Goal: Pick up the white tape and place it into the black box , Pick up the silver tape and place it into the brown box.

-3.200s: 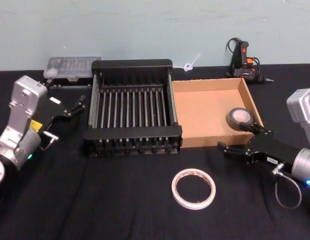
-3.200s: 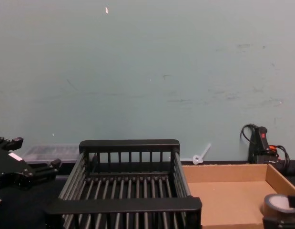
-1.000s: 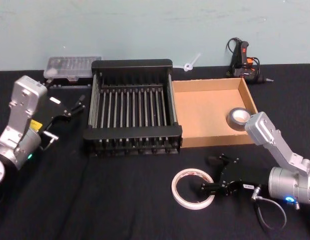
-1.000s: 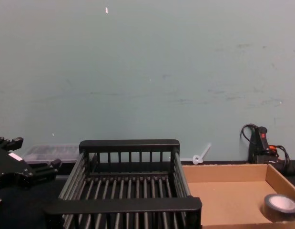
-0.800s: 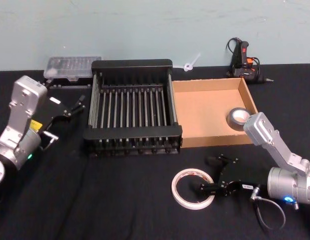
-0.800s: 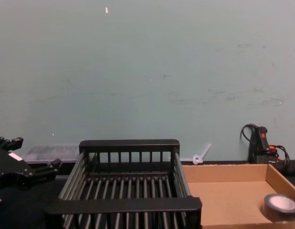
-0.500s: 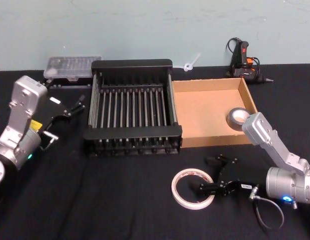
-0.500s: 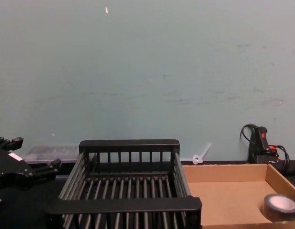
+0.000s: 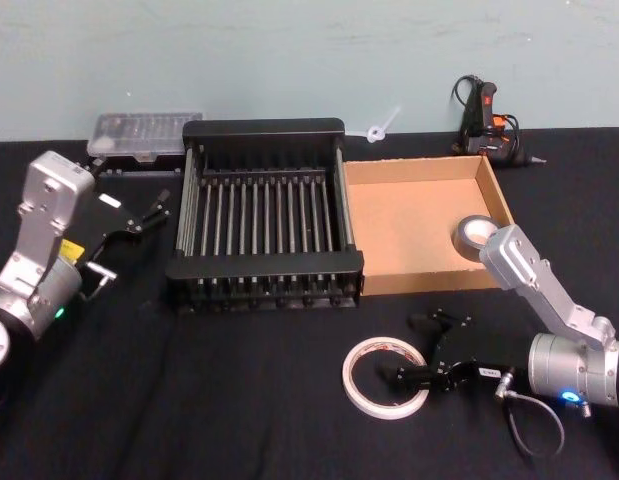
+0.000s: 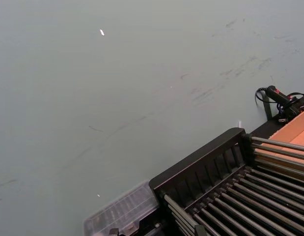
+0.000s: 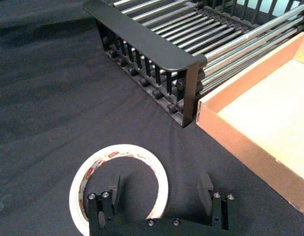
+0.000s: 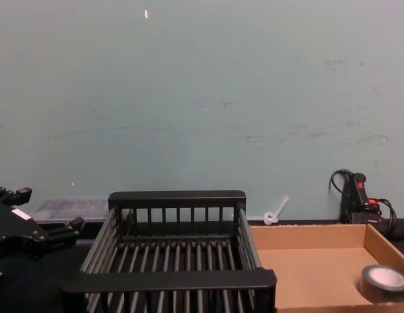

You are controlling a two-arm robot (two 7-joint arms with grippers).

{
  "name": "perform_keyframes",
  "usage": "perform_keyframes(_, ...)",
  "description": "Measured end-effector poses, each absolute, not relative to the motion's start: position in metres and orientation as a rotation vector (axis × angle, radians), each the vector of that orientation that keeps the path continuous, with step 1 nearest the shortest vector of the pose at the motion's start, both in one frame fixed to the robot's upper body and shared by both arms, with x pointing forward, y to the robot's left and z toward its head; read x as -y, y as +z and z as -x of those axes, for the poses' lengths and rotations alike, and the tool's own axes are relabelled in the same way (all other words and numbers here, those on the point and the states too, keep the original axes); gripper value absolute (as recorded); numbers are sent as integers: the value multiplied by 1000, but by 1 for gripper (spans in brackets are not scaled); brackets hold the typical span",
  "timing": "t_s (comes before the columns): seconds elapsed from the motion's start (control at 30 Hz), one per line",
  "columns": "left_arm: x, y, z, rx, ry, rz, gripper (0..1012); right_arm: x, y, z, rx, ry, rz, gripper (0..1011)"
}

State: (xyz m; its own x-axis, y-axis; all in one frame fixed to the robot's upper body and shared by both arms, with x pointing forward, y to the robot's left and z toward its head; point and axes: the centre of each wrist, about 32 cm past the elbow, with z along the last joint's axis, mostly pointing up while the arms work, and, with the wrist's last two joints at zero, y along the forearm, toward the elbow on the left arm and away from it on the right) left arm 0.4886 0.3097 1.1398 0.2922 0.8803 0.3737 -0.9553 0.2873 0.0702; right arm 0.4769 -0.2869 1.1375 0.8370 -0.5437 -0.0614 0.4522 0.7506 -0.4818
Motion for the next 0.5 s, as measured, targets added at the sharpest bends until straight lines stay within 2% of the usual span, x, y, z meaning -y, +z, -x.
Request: perform_keyframes(0.5,-310,1140,-489,285,1248,-304,1001,287,1137,-477,-199,-547,474,1002)
